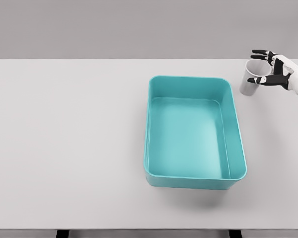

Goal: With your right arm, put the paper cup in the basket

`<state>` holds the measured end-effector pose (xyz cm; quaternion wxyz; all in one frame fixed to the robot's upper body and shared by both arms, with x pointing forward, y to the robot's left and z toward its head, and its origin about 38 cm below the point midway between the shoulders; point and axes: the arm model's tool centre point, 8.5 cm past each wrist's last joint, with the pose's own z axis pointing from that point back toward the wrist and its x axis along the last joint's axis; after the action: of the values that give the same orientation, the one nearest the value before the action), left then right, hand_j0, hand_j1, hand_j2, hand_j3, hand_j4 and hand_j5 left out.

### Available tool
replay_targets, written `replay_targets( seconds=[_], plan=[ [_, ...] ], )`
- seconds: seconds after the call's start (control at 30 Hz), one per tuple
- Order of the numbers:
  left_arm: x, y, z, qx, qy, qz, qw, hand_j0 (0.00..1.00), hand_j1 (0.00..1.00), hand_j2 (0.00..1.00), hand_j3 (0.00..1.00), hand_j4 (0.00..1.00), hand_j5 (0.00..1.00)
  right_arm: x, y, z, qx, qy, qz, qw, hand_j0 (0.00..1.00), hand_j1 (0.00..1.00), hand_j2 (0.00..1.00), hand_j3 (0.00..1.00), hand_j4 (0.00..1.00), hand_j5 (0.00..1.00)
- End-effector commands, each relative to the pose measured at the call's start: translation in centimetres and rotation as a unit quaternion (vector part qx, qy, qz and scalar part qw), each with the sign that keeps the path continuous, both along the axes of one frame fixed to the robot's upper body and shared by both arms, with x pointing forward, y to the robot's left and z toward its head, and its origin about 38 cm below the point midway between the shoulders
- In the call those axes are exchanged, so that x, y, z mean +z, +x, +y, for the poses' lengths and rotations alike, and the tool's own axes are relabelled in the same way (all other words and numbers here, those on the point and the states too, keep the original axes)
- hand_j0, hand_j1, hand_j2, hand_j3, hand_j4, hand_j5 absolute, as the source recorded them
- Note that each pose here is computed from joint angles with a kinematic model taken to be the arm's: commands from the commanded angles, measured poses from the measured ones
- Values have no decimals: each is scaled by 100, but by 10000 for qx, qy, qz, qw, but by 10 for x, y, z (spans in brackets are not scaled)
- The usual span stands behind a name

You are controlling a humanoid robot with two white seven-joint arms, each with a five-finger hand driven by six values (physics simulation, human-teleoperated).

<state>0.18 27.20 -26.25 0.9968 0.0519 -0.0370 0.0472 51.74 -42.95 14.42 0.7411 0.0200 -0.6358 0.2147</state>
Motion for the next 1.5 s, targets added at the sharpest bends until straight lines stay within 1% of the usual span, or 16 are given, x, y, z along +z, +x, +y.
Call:
replay_targets(
  seconds=[0.0,0.13,0.17,0.3,0.33,0.47,0.63,0.77,0.87,1.03,1.1,1.13,1.17,1.3,1.43,1.47],
  plan=[
    [0,0,0,0,-1,5,10000,100,100,100,100,100,100,3,0,-2,-6,9,-49,10000,82,82,82,82,82,82],
    [0,0,0,0,-1,5,10000,100,100,100,100,100,100,5,-1,-5,-7,-37,-104,9999,80,80,80,80,80,80],
    [0,0,0,0,-2,-3,10000,100,100,100,100,100,100,8,-1,-5,5,-60,-152,9999,80,80,80,80,80,80],
    [0,0,0,0,-2,-3,10000,100,100,100,100,100,100,24,2,0,127,-156,-378,9991,80,80,80,80,80,80],
    [0,0,0,0,-2,-3,10000,100,100,100,100,100,100,32,3,1,181,-248,-465,9984,80,80,80,80,80,80],
    [0,0,0,0,-2,-3,10000,100,100,100,100,100,100,34,3,2,208,-267,-500,9982,80,80,80,80,80,80],
    [0,0,0,0,-2,-3,10000,100,100,100,100,100,100,50,4,10,367,-388,-740,9958,78,78,78,78,78,78],
    [0,0,0,0,-1,5,10000,100,100,100,100,100,100,66,5,21,525,-461,-984,9927,72,72,72,72,72,72],
    [0,0,0,0,-2,-3,10000,100,100,100,100,100,100,73,5,27,611,-493,-1101,9908,70,70,70,70,70,70],
    [0,0,0,0,-2,-3,10000,100,100,100,100,100,100,91,3,42,829,-573,-1393,9851,70,70,70,70,70,70],
    [0,0,0,0,-1,5,10000,100,100,100,100,100,100,99,-1,51,976,-631,-1561,9809,70,70,70,70,70,70],
    [0,0,0,0,-2,-3,10000,100,100,100,100,100,100,102,-3,55,1034,-657,-1623,9791,68,68,68,68,68,68],
    [0,0,0,0,-2,-3,10000,100,100,100,100,100,100,105,-6,52,1043,-727,-1652,9780,68,68,68,68,68,68],
    [0,0,0,1,6,5,10000,100,100,100,100,100,100,119,-18,65,1296,-894,-1916,9687,68,68,68,68,68,68],
    [0,0,0,0,-1,5,10000,100,100,100,100,100,100,130,-28,82,1538,-987,-2156,9592,69,69,69,69,69,69],
    [0,0,0,0,-1,5,10000,100,100,100,100,100,100,130,-32,87,1633,-1041,-2177,9566,69,69,69,69,69,69]
  ],
)
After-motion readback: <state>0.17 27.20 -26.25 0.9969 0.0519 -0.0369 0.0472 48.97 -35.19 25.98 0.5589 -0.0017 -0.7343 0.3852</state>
